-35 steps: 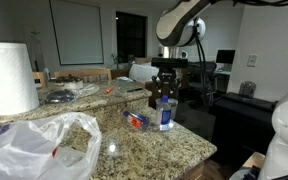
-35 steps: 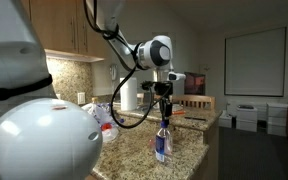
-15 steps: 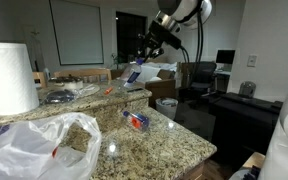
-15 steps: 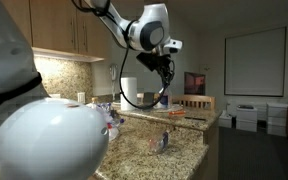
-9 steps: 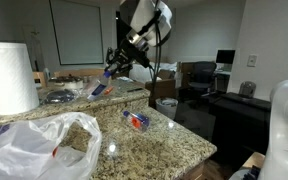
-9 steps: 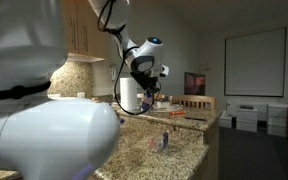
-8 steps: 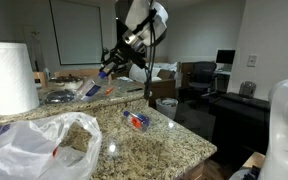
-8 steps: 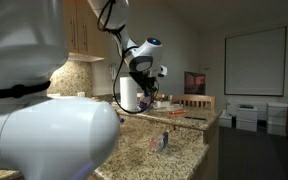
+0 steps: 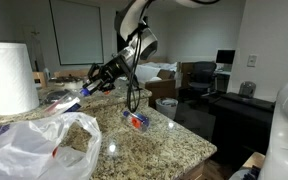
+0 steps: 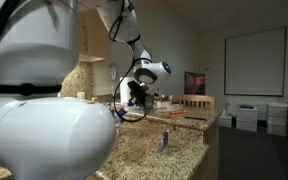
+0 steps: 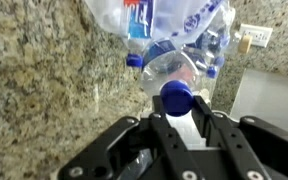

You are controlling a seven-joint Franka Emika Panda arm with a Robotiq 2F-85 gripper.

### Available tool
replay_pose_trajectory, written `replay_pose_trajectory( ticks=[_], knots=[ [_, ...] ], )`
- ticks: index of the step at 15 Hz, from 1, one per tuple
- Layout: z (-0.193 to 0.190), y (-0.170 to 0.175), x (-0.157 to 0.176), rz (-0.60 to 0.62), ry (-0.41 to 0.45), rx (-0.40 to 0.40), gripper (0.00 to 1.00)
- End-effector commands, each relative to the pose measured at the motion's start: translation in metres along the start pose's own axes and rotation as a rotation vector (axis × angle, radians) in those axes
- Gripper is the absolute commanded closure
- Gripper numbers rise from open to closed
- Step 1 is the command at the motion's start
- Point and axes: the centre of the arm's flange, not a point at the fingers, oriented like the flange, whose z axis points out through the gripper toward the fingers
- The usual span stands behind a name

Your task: Put the plastic bottles in the plastic bag

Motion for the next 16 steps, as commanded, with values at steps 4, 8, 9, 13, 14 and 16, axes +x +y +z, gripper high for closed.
replay_pose_trajectory(
  ticks=[4, 8, 9, 13, 14, 16],
  knots=[
    [0.072, 0.051, -0.001, 0.063, -0.382, 0.125, 0.92],
    [0.107, 0.051, 0.000, 0.054, -0.618, 0.166, 0.92],
    [0.115, 0.049, 0.000, 0.044, -0.676, 0.165, 0.92],
    [0.149, 0.029, -0.002, -0.001, -0.901, 0.139, 0.92],
    [0.143, 0.026, -0.006, -0.005, -0.936, 0.114, 0.92],
    [0.118, 0.022, -0.016, -0.010, -0.933, 0.064, 0.92]
  ],
)
